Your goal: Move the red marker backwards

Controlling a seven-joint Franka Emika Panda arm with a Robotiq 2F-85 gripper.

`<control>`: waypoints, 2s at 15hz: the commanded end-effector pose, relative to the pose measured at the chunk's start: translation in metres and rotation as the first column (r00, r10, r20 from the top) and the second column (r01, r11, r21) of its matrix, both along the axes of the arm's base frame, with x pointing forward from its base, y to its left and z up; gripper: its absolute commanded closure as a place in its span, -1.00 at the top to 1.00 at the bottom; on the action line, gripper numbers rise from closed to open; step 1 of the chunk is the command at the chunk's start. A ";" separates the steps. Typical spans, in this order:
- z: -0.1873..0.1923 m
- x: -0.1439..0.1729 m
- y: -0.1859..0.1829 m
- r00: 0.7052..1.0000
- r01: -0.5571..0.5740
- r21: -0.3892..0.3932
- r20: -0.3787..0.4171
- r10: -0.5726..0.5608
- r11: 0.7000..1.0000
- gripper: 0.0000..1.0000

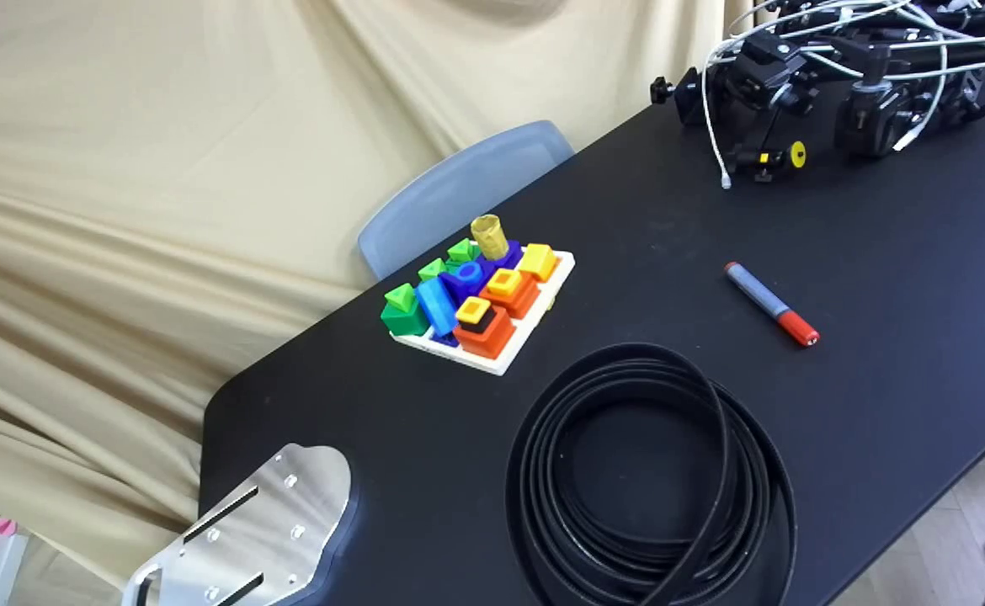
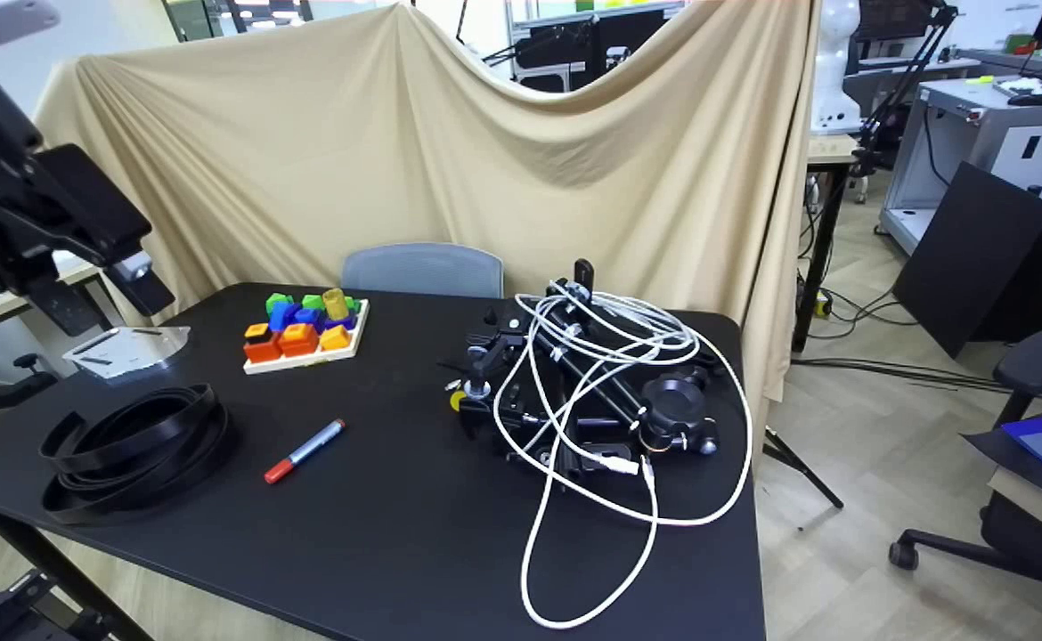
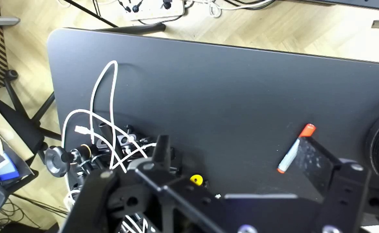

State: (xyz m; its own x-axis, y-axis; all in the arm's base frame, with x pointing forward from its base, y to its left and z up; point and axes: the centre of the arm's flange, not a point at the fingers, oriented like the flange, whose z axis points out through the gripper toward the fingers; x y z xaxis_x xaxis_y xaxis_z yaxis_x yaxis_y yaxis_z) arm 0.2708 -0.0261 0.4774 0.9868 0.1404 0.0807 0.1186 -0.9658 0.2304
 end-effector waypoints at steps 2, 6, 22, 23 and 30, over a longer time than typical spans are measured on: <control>0.000 0.000 0.000 1.000 0.000 0.000 0.000 0.000 1.000 1.00; -0.011 0.016 0.002 0.999 0.013 0.015 0.033 -0.013 1.000 1.00; -0.171 0.161 0.087 0.973 0.141 0.229 0.148 -0.178 0.963 1.00; -0.180 0.164 0.094 0.974 0.141 0.238 0.143 -0.178 0.961 1.00; -0.206 0.162 0.109 0.982 0.105 0.267 0.127 -0.143 0.958 1.00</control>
